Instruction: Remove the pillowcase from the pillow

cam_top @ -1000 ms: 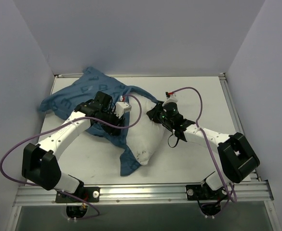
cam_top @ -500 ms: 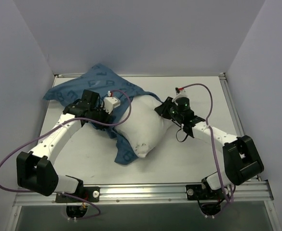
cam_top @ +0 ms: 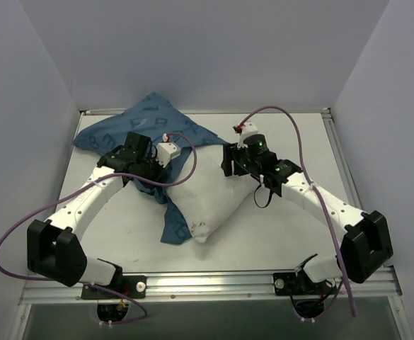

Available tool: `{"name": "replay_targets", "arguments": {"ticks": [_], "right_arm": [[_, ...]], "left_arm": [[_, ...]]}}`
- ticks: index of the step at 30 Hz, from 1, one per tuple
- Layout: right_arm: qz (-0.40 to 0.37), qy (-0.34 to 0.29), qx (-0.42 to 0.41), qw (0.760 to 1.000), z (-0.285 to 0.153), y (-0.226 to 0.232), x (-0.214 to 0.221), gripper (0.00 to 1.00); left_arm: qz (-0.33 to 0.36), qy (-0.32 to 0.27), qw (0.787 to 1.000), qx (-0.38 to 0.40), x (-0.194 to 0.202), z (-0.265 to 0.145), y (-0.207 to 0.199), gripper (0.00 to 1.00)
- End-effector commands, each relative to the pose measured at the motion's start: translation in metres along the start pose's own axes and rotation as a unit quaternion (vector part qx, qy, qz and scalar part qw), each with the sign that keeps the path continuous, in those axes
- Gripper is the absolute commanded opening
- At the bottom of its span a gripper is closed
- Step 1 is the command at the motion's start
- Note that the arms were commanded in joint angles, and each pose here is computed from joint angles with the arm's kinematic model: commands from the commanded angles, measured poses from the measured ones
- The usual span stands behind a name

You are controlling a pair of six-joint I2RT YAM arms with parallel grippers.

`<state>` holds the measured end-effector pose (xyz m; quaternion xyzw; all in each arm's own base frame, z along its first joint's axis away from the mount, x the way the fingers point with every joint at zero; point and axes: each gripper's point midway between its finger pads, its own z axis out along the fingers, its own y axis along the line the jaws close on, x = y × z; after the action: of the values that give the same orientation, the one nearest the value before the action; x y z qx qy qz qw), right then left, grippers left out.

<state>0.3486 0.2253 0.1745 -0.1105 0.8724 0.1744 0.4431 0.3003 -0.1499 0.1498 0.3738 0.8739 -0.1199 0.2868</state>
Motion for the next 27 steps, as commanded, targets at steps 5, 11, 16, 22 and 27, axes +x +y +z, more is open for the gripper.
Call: {"name": "replay_targets", "arguments": {"ticks": [5,11,16,22,27], "right_arm": [[-0.167,-0.074,0.023,0.983,-0.078,0.066,-0.022,0.76],[-0.274,-0.136,-0.016,0.952,-0.103,0.15,0.023,0.88],[-0.359,-0.14,0.008,0.923,-0.093,0.181,0.033,0.91],[-0.459,-0.086,0.094,0.879,-0.053,0.191,0.073,0.96],[-0.496,-0.071,0.167,0.849,-0.038,0.183,0.081,1.0]], "left_arm": [[0.007,-0.06,0.997,-0.041,-0.043,-0.02,0.015,0.02],[-0.004,-0.068,0.997,-0.037,-0.041,-0.025,0.017,0.02],[-0.01,-0.065,0.997,-0.03,-0.038,-0.021,0.017,0.02],[-0.012,-0.069,0.997,-0.032,-0.041,-0.025,0.02,0.02],[-0.014,-0.068,0.997,-0.026,-0.041,-0.023,0.019,0.02]]}}
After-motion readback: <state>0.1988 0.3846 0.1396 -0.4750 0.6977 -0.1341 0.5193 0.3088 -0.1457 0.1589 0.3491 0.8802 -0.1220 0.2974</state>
